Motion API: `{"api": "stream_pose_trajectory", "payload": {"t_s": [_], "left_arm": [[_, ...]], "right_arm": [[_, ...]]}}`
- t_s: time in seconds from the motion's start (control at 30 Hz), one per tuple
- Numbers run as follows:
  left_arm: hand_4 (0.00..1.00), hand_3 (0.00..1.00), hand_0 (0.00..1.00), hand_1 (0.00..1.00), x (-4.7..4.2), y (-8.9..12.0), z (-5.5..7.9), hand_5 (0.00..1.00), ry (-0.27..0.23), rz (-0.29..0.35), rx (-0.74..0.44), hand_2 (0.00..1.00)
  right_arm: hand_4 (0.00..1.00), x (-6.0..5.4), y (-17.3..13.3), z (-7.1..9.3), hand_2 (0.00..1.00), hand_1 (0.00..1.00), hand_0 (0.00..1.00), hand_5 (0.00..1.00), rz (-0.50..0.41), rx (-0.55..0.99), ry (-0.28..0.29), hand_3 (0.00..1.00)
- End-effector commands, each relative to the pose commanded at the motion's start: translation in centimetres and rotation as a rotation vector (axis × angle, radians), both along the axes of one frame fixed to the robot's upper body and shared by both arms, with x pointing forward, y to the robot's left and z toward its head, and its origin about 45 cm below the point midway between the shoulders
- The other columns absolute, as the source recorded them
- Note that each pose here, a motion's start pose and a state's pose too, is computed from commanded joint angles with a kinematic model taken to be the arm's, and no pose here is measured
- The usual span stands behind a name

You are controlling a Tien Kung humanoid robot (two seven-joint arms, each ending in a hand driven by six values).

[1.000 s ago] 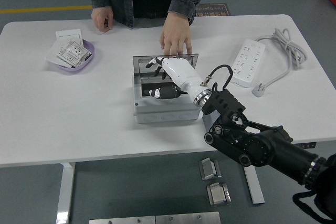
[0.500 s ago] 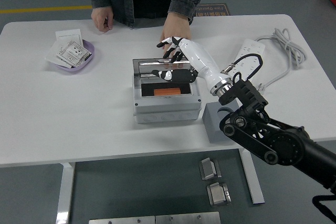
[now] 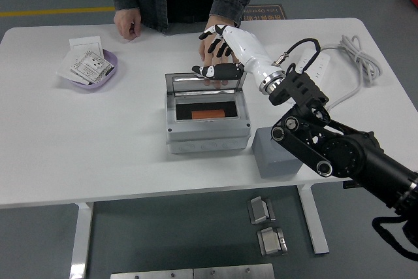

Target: Pick up the cylinder from the cube,place it in the box,flap close box

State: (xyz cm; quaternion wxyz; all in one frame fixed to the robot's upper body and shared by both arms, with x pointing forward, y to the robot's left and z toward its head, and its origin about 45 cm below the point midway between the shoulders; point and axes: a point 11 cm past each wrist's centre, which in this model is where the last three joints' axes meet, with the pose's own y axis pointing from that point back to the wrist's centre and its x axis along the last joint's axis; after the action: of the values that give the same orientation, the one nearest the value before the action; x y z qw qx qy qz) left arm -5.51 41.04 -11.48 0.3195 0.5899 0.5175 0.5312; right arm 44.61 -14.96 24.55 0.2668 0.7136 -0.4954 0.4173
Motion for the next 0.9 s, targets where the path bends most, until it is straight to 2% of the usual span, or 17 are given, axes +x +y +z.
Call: {"api": "stream_pose_trajectory", "payload": {"t_s": [0.03,0.07,0.27,0.3,0.47,0.5,0.9], "left_arm": [[0.681,0.633,0.643,0.644,-0.01,0.0,0.0,0.325,0.000,0.000,0.000,0.526],[0.681,0.628,0.643,0.643,-0.01,0.0,0.0,0.325,0.001,0.000,0.000,0.526],[0.681,0.628,0.643,0.643,0.09,0.0,0.0,0.325,-0.002,0.000,0.001,0.526],[0.681,0.627,0.643,0.644,0.11,0.0,0.0,0.325,-0.002,0.000,0.000,0.527],[0.681,0.627,0.643,0.644,0.20,-0.2,-0.1,0.325,-0.006,-0.002,-0.002,0.527],[0.682,0.627,0.642,0.643,0.21,-0.2,-0.1,0.324,-0.006,-0.002,-0.003,0.527],[0.683,0.627,0.642,0.643,0.26,-0.2,-0.1,0.324,-0.010,-0.001,-0.003,0.526]], "right_arm": [[0.919,0.1,-0.2,-0.3,0.526,0.448,0.426,0.358,-0.008,-0.007,0.009,0.681],[0.927,0.2,-0.2,-0.5,0.600,0.593,0.607,0.406,-0.012,-0.012,0.014,0.657],[0.927,-0.1,0.2,-1.1,0.600,0.593,0.607,0.406,-0.009,-0.023,0.028,0.657],[0.943,-0.2,0.3,-1.2,0.629,0.640,0.693,0.462,-0.006,-0.024,0.029,0.618],[0.943,-1.0,1.0,-1.5,0.629,0.640,0.693,0.462,0.018,-0.022,0.030,0.618],[0.959,-1.2,1.1,-1.6,0.644,0.664,0.730,0.498,0.022,-0.021,0.030,0.609],[0.954,-2.9,1.3,-2.8,0.642,0.661,0.711,0.493,0.051,-0.024,0.051,0.600]]}}
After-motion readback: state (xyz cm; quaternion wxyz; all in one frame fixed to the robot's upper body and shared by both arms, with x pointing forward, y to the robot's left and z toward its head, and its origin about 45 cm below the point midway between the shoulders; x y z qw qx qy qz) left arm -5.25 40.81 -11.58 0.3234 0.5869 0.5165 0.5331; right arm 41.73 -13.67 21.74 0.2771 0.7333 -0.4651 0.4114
